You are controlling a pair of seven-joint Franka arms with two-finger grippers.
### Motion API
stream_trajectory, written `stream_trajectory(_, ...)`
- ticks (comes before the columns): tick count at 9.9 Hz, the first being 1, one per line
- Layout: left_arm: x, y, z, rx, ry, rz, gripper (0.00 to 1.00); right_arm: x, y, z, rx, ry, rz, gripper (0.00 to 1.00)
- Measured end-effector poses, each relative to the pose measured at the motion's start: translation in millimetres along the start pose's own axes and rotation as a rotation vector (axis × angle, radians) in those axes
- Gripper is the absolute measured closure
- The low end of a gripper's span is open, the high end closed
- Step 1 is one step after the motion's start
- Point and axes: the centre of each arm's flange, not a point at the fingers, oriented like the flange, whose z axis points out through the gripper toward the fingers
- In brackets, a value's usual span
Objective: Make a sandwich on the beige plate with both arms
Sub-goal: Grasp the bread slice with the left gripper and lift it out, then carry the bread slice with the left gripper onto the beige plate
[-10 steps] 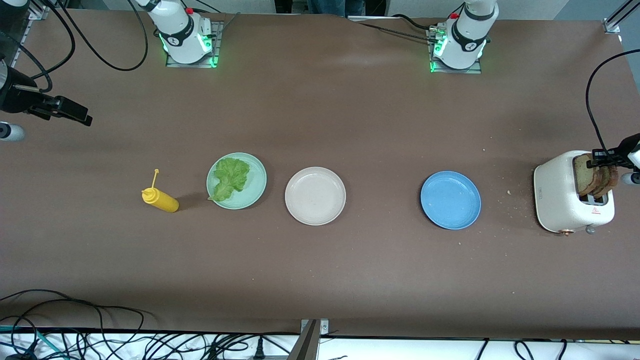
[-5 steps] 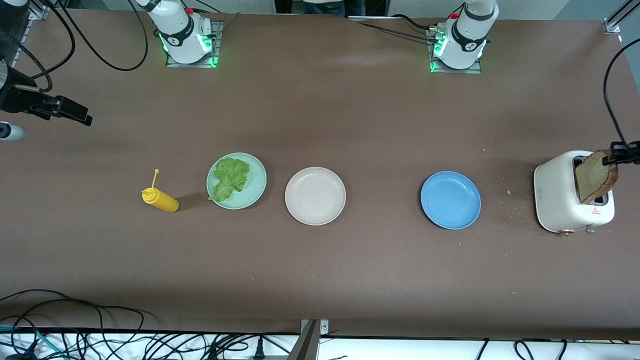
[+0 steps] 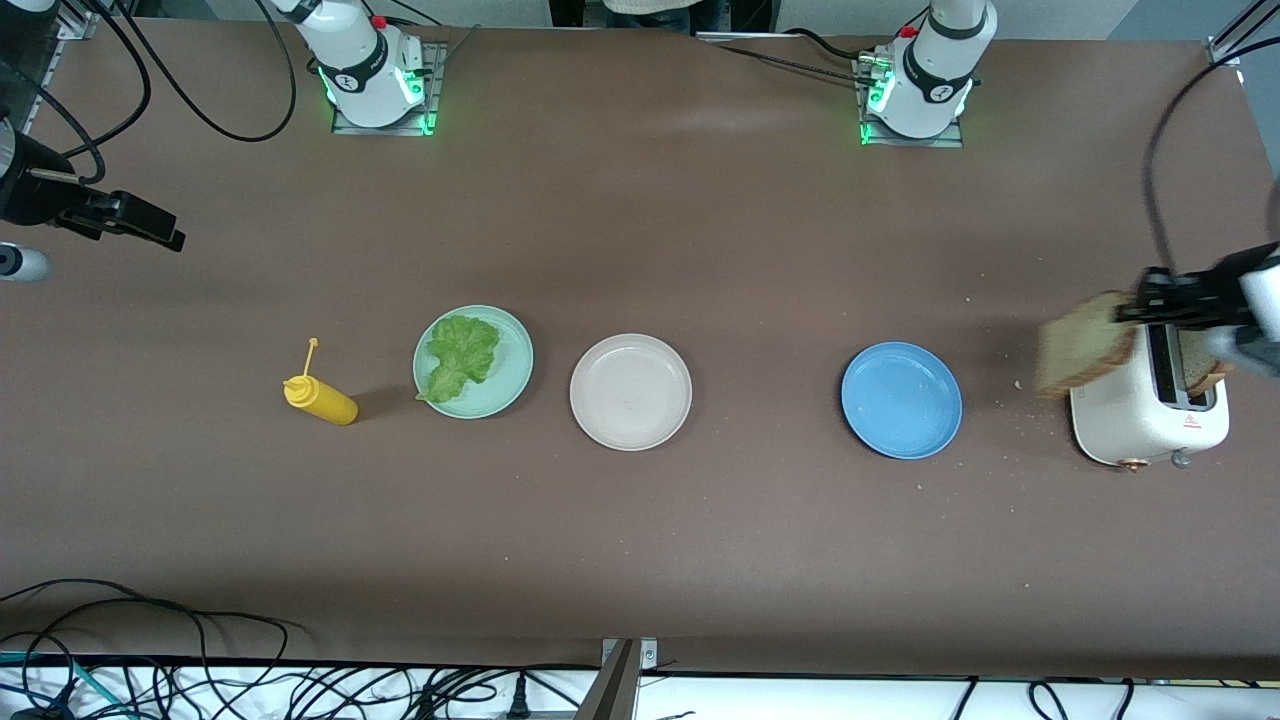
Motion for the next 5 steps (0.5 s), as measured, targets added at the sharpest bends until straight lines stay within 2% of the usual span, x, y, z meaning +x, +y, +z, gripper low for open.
stream_trajectory(2, 30, 22, 48, -0.212, -0.028, -0.034, 0.92, -1, 0, 0, 0.000, 0.000, 0.000, 0.00)
stream_trajectory(5, 77, 88, 117, -0.453, -0.147, -0.297, 0.92, -1, 0, 0, 0.000, 0.000, 0.001, 0.00)
